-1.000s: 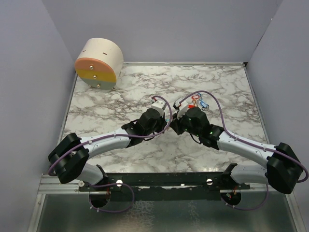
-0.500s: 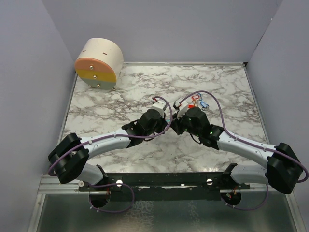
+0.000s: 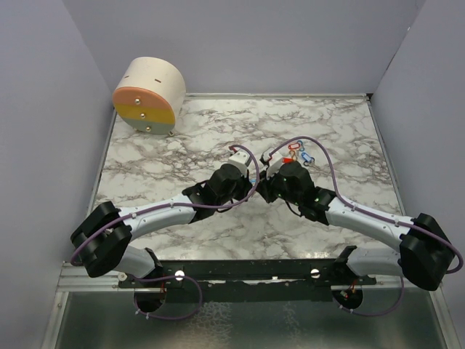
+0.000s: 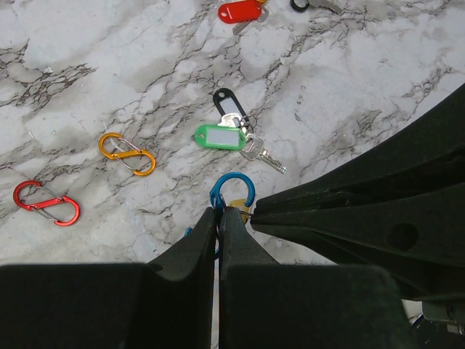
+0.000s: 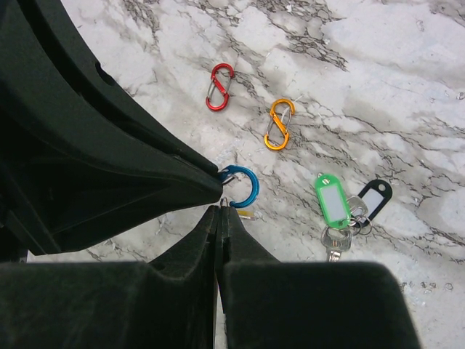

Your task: Put the keys on the keyring

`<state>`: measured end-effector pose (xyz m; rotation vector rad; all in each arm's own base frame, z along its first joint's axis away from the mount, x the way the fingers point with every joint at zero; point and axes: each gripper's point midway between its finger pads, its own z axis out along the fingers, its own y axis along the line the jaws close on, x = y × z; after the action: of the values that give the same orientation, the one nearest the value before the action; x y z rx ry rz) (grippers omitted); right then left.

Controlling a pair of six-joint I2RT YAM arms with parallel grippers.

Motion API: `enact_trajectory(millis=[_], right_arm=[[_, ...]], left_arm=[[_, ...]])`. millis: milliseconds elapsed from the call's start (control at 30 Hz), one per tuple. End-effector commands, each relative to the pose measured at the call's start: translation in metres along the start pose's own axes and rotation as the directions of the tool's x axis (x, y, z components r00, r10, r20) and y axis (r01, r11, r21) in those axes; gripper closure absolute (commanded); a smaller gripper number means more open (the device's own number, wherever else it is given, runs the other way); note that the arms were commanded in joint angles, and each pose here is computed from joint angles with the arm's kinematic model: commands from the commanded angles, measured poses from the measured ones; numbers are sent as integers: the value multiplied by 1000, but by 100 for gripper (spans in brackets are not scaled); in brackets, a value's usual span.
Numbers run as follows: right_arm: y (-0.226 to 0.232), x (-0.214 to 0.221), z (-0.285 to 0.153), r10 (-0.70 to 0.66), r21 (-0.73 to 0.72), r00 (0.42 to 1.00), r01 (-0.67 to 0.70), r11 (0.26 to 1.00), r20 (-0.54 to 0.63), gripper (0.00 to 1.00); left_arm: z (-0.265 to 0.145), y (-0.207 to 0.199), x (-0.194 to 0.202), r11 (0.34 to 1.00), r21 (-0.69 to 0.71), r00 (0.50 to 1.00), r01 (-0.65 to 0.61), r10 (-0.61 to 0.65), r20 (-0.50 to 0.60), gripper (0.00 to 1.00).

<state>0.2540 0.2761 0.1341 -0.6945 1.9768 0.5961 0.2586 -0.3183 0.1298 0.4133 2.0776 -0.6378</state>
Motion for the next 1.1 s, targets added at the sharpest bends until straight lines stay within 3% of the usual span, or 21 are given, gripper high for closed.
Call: enact_trajectory(millis=[0,1067], right_arm=[[-3,-5,1,-5,23,1000,5,1000,29,99],[-12,-12,-6,-8,79,998,3,997,62,99]], left_arm=[[-7,-13,-16,999,47,999,-4,2,41,100],[-7,-13,-9,999,47,1000,-22,21,19,100]])
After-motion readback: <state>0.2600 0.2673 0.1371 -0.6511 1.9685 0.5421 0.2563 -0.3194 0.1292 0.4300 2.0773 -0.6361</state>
